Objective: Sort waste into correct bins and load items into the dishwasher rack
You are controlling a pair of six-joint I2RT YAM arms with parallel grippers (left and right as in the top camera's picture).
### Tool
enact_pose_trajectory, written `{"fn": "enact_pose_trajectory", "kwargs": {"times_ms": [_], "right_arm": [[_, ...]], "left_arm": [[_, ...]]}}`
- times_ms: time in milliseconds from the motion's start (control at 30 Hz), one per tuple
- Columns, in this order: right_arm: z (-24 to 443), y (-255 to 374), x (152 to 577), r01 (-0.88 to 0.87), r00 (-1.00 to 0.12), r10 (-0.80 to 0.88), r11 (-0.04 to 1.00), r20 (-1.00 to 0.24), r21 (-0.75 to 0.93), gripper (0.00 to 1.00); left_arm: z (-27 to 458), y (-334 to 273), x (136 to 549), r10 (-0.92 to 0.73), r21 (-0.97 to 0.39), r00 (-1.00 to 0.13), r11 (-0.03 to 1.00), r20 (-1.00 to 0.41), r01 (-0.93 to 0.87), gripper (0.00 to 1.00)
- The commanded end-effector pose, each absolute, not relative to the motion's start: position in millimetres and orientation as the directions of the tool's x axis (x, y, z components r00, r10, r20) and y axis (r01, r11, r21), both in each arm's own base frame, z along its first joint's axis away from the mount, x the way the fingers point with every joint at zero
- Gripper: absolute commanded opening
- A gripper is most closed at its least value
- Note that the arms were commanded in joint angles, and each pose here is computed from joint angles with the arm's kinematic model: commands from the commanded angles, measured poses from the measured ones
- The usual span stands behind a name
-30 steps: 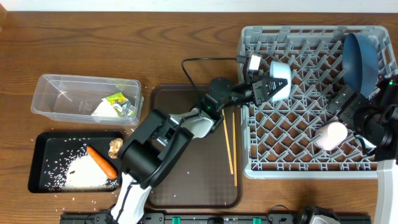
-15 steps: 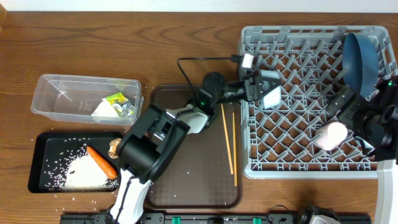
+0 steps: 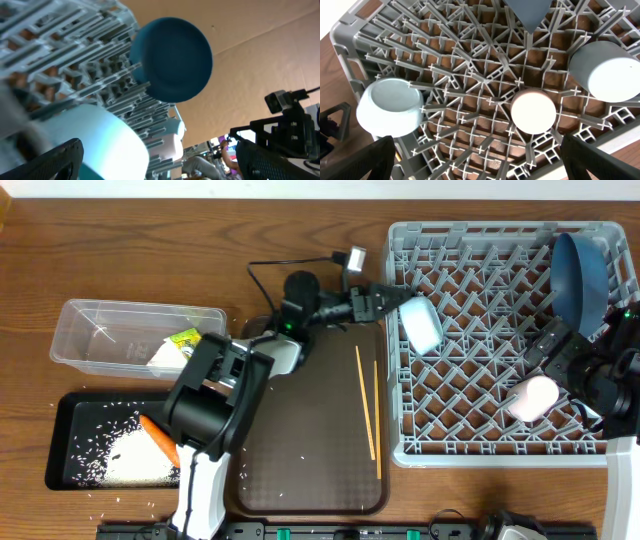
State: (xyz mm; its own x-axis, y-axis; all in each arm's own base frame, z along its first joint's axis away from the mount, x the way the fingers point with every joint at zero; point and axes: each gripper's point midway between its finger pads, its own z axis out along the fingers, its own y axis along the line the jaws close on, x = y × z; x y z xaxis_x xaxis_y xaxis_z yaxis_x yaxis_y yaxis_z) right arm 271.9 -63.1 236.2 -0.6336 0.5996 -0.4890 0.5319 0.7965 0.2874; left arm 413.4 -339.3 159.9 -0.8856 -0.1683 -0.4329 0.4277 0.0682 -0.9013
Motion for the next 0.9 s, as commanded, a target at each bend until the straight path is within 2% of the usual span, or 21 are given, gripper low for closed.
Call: {"fn": "enact_pose_trajectory", "kwargs": {"times_ms": [0, 167, 400, 533, 633, 733, 800, 867], "right_arm": [[243, -66, 271, 0.529, -0.623, 0.595, 0.798, -0.507, 0.287, 0.99], [243, -65, 270, 0.529, -0.624, 0.595, 0.799, -0.507, 0.287, 0.99], [242, -60, 270, 0.512, -0.64, 0.589, 0.805, -0.493, 0.299, 0.99], [245, -38, 275, 0.392, -0.698, 0.523, 0.851, -0.489, 0.35, 0.99], [253, -14, 282, 0.216, -0.75, 0.406, 0.896, -0.522, 0.388, 0.99], [260, 12, 284, 0.051, -0.779, 0.296, 0.909, -0.553, 0.414, 0.99], [261, 26, 283, -0.008, -0.792, 0.25, 0.908, -0.557, 0.419, 0.99], [261, 43, 281, -0.074, -0.804, 0.189, 0.909, -0.564, 0.41, 0.98]], "left_arm": [[167, -323, 416, -0.124, -0.886, -0.878, 0.042, -0.462, 0.461, 0.98], [181, -295, 420, -0.104, -0.876, -0.87, 0.028, -0.482, 0.481, 0.98], [242, -277, 410, -0.111, -0.814, -0.809, 0.006, -0.577, 0.58, 0.98], [268, -272, 400, -0.114, -0.788, -0.78, 0.059, -0.616, 0.613, 0.98], [266, -263, 402, -0.146, -0.789, -0.779, 0.213, -0.609, 0.577, 0.98], [241, -231, 405, -0.189, -0.734, -0.778, 0.519, -0.598, 0.438, 0.98], [234, -205, 395, -0.191, -0.657, -0.771, 0.668, -0.607, 0.351, 0.98], [237, -177, 384, -0.226, -0.61, -0.768, 0.75, -0.599, 0.255, 0.98]]}}
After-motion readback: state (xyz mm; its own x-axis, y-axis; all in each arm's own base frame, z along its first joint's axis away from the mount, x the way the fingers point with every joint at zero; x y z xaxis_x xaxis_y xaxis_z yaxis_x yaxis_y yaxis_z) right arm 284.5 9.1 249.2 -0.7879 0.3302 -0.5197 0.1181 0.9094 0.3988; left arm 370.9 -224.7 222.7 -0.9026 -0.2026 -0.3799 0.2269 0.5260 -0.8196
